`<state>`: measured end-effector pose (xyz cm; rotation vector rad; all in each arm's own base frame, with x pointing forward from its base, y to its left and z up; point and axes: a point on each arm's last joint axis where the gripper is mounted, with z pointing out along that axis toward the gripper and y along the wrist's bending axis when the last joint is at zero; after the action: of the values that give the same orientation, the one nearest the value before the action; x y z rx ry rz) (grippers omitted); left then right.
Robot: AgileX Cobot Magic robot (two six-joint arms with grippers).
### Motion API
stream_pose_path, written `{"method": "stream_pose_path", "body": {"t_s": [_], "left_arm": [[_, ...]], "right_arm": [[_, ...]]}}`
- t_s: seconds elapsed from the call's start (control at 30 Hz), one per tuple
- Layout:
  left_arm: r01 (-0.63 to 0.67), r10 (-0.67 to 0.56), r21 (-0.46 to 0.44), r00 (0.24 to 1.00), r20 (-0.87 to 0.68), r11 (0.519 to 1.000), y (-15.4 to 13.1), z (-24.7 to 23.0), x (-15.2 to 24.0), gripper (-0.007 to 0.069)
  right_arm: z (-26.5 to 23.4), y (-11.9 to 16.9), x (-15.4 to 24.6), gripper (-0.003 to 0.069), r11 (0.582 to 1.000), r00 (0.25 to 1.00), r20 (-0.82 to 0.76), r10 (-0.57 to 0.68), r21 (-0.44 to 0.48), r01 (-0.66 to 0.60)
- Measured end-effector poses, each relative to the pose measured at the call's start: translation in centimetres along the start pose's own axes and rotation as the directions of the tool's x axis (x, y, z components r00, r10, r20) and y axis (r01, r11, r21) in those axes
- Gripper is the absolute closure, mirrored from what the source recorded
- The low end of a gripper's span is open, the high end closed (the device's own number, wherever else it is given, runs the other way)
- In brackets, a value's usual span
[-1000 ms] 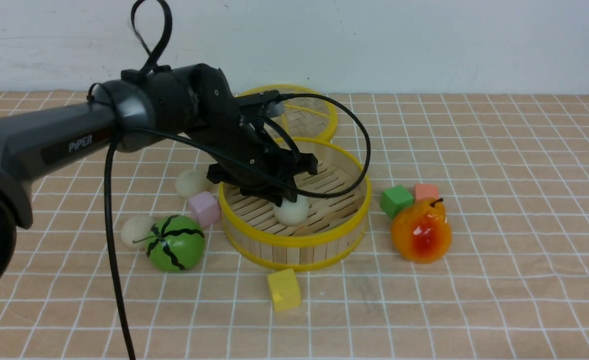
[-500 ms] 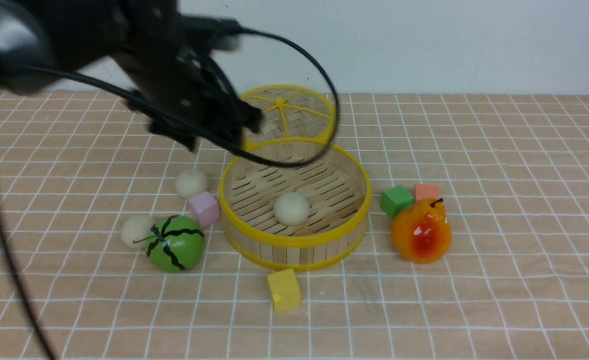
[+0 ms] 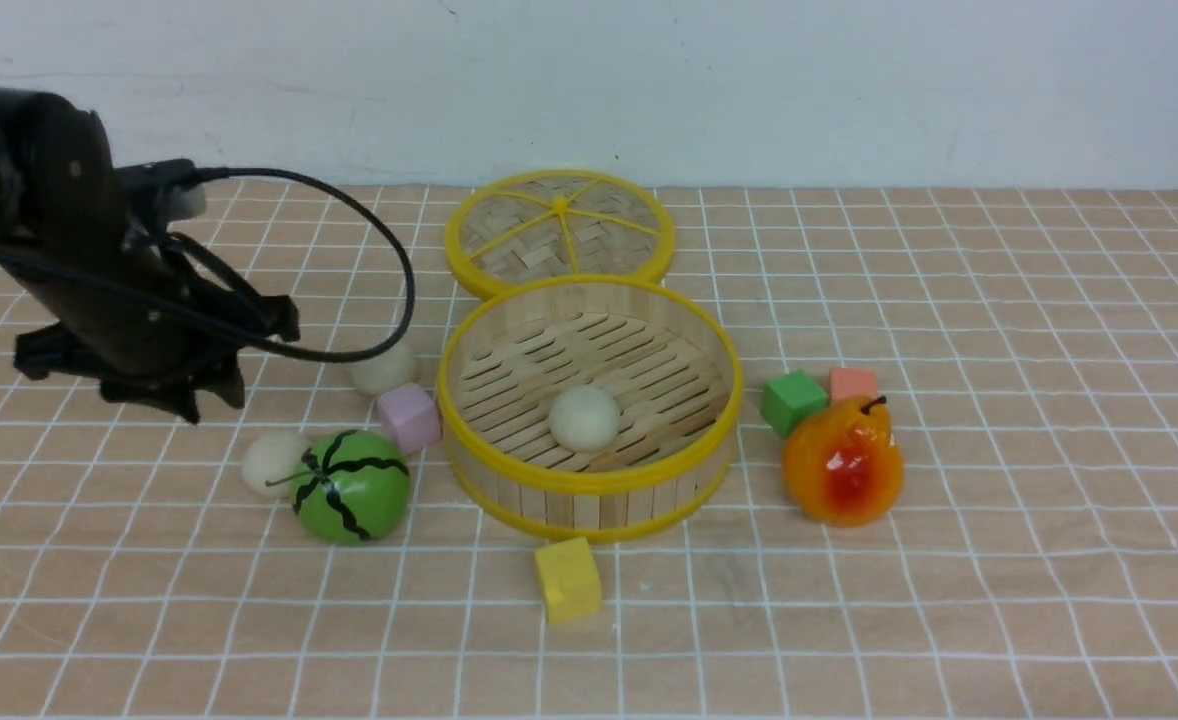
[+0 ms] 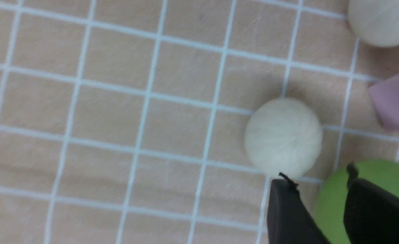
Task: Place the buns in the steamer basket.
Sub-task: Use the left arm to grab a steamed stuffed bun
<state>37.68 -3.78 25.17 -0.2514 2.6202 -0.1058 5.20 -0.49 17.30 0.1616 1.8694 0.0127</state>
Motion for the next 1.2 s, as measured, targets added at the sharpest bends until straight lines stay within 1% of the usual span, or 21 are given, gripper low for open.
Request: {"method": "stream_pose_path", "body": {"t_s": [0.13,0.27,0.37,0.67,0.77,0.83,0.87,0.93,1.0,1.13,1.2], "left_arm": [[0.013,-0.013,-0.001,1.000,-0.011,1.000,0.0,1.7,0.1,0.0380],[0.020,-0.020,-0.012,0.998,-0.052,1.000,0.0,4.6,0.6,0.0376],[0.038,-0.038,-0.003,0.997,-0.062,0.999,-0.1,6.1,0.8,0.0376],[0.056,-0.055,0.012,0.997,-0.051,0.998,-0.2,7.1,0.8,0.0385],[0.057,-0.056,0.014,0.997,-0.049,0.998,-0.2,7.1,0.8,0.0407],[0.057,-0.056,0.012,0.997,-0.053,0.998,-0.2,7.2,0.9,0.0470],[0.056,-0.055,0.012,0.997,-0.054,0.998,-0.2,7.2,0.9,0.0476],[0.039,-0.038,0.007,0.997,-0.073,0.999,-0.2,7.3,1.0,0.0587],[0.022,-0.021,0.003,0.996,-0.087,1.000,-0.2,7.1,0.9,0.0631],[-0.010,0.010,0.005,0.996,-0.094,1.000,-0.4,5.8,0.0,0.0638],[-0.016,0.017,0.019,0.998,-0.063,1.000,-0.8,3.9,-1.1,0.0638]], "right_arm": [[0.0,0.0,0.0,0.0418,1.000,1.000,0.000,0.000,0.000,0.000],[0.0,0.0,0.0,0.0418,1.000,1.000,0.000,0.000,0.000,0.000],[0.0,0.0,0.0,0.0418,1.000,1.000,0.000,0.000,0.000,0.000],[0.0,0.0,0.0,0.0418,1.000,1.000,0.000,0.000,0.000,0.000],[0.0,0.0,0.0,0.0418,1.000,1.000,0.000,0.000,0.000,0.000],[0.0,0.0,0.0,0.0418,1.000,1.000,0.000,0.000,0.000,0.000],[0.0,0.0,0.0,0.0418,1.000,1.000,0.000,0.000,0.000,0.000],[0.0,0.0,0.0,0.0418,1.000,1.000,0.000,0.000,0.000,0.000],[0.0,0.0,0.0,0.0418,1.000,1.000,0.000,0.000,0.000,0.000],[0.0,0.0,0.0,0.0418,1.000,1.000,0.000,0.000,0.000,0.000],[0.0,0.0,0.0,0.0418,1.000,1.000,0.000,0.000,0.000,0.000]]}}
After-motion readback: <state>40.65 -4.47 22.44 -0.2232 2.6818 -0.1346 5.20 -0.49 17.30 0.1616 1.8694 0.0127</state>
